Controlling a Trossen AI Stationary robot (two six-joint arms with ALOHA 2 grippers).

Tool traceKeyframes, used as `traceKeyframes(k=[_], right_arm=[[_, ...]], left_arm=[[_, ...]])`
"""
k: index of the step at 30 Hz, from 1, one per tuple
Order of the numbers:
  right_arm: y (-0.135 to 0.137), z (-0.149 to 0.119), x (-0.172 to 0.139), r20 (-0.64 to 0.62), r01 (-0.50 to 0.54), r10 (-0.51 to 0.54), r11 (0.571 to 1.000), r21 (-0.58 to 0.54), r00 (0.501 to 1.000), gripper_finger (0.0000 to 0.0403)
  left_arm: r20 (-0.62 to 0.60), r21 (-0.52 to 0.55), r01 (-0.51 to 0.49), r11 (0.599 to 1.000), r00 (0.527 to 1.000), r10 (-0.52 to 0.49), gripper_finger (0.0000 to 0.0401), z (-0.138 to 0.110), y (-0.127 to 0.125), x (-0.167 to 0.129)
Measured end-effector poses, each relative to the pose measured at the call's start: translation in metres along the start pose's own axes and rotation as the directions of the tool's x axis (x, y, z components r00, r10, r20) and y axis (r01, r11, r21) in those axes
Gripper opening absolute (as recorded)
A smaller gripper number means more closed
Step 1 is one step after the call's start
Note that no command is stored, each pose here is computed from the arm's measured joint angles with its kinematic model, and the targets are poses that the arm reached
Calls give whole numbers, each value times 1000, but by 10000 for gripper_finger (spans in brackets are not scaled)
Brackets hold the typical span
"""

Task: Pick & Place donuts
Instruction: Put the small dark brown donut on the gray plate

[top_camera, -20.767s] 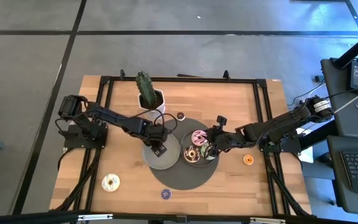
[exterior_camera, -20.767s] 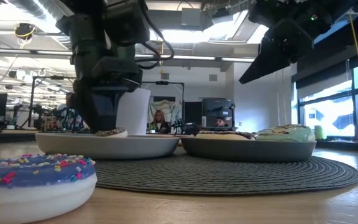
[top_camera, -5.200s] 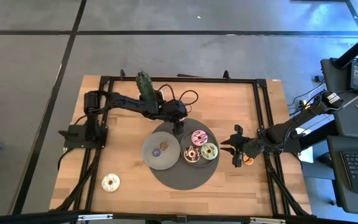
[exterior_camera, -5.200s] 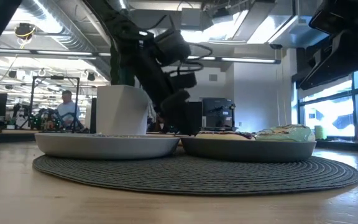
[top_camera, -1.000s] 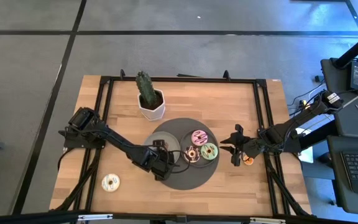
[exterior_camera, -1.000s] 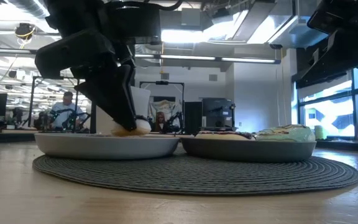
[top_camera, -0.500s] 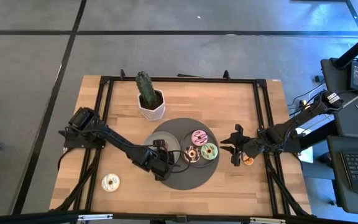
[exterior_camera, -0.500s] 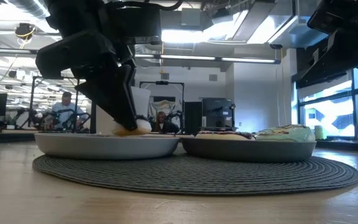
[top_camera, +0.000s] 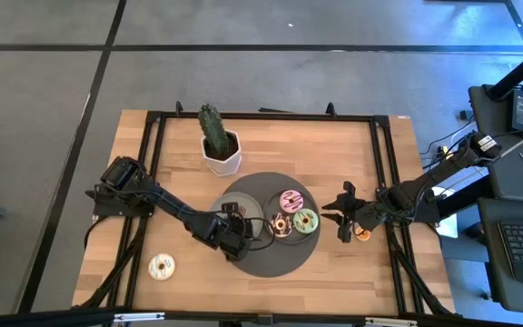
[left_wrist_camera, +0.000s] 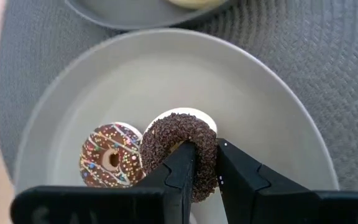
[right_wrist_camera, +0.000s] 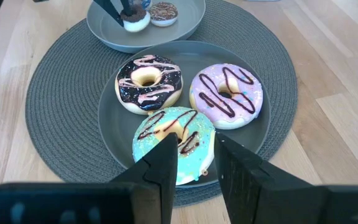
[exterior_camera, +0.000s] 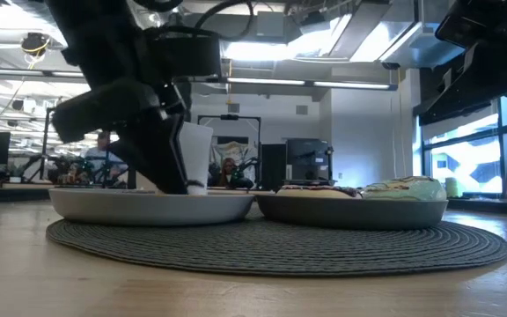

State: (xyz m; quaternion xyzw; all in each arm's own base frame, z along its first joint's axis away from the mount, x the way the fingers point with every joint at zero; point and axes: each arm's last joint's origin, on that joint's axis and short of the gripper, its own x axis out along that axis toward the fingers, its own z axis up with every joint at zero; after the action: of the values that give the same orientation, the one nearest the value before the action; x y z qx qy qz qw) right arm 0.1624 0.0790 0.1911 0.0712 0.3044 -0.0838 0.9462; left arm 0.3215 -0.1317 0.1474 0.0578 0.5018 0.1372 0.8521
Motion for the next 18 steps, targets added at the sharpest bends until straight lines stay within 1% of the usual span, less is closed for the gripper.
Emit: traceKeyframes(k=[6, 11, 14, 18], right_arm=[[0, 0, 0, 0, 0, 0, 1000, 0, 1000, 108], [0, 0, 0, 0, 0, 0, 1000, 0, 1000, 108], [0, 0, 0, 0, 0, 0, 1000, 0, 1000, 108], [0, 0, 0, 0, 0, 0, 1000, 0, 1000, 108]], left_arm=[[6, 0, -8, 1000, 1000, 8, 59, 0, 0, 0], [-10, 2, 24, 1000, 1000, -24, 59, 0, -1, 0], [-11, 2, 25, 1000, 1000, -25, 60, 0, -1, 0], [-33, 2, 68, 998, 997, -67, 78, -1, -2, 0]])
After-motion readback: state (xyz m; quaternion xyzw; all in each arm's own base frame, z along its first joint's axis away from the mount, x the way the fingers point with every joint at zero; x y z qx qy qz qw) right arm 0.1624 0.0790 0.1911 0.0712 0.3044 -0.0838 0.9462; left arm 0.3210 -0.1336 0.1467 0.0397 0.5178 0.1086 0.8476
